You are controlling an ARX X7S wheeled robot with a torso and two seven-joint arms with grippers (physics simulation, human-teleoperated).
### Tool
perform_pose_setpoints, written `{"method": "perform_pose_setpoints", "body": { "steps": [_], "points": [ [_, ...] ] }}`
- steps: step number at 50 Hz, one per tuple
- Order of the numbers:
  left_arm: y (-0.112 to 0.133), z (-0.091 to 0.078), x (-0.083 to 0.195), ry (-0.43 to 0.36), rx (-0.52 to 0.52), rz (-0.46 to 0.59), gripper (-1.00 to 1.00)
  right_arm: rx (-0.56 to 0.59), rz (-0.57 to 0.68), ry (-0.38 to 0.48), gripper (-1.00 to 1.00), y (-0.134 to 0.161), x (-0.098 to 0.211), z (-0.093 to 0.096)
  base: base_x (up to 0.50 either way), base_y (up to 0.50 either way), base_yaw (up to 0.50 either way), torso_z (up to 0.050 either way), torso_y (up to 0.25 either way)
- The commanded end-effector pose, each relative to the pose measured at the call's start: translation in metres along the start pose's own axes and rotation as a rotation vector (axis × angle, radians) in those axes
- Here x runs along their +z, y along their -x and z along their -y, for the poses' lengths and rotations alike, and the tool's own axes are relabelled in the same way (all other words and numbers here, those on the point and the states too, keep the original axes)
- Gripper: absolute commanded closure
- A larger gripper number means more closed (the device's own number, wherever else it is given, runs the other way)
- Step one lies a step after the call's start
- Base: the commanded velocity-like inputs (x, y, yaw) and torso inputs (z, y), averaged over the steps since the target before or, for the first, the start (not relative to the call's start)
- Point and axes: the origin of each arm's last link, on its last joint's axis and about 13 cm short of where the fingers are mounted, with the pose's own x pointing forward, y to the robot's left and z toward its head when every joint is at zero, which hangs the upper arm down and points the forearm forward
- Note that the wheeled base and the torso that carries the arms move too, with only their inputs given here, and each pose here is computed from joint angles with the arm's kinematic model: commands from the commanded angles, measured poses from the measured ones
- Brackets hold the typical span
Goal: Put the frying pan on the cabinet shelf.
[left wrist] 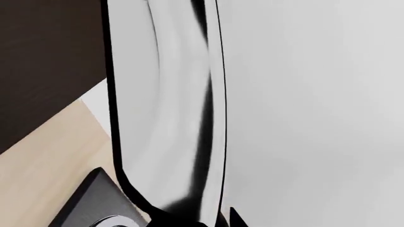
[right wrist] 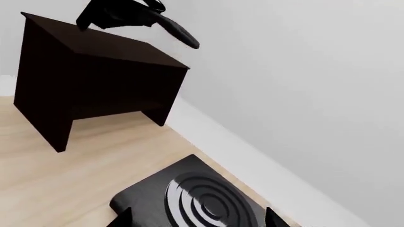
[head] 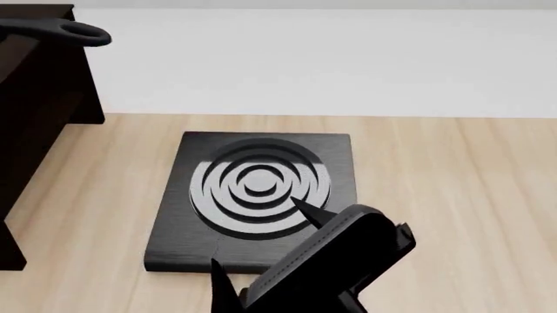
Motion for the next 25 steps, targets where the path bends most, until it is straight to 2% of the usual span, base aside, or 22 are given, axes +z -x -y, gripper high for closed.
{"method": "perform_pose_setpoints", "body": {
  "steps": [1, 7, 12, 13, 14, 15, 25],
  "points": [
    [0.004, 0.016, 0.014, 0.136, -0.148, 0.099, 1.00, 0.008, -0.007, -0.002, -1.00, -0.004, -0.002, -0.003, 0.00, 0.00, 0.00, 0.000, 0.000],
    [0.005, 0.016, 0.014, 0.117, -0.157, 0.070, 1.00, 0.010, -0.010, -0.002, -1.00, -0.003, -0.001, -0.004, 0.00, 0.00, 0.00, 0.000, 0.002],
    [0.009, 0.014, 0.011, 0.035, -0.137, -0.009, 1.00, 0.011, -0.023, -0.005, -1.00, -0.004, -0.006, -0.006, 0.00, 0.00, 0.00, 0.002, 0.002],
    [-0.003, 0.000, 0.008, -0.095, -0.147, 0.090, 1.00, 0.013, -0.023, -0.006, -1.00, -0.004, -0.005, -0.006, 0.00, 0.00, 0.00, 0.000, 0.000],
    [-0.005, -0.004, 0.007, -0.127, -0.261, 0.097, 1.00, 0.014, -0.024, -0.006, -1.00, -0.004, -0.005, -0.007, 0.00, 0.00, 0.00, 0.000, 0.000],
    [-0.005, -0.004, 0.006, -0.138, -0.250, 0.086, 1.00, 0.016, -0.025, -0.006, -1.00, -0.004, -0.005, -0.007, 0.00, 0.00, 0.00, 0.000, 0.000],
    [-0.004, -0.003, 0.006, -0.098, -0.214, 0.068, 1.00, 0.015, -0.036, -0.015, -1.00, -0.004, -0.007, -0.009, 0.00, 0.00, 0.00, 0.000, 0.002]
  ]
}}
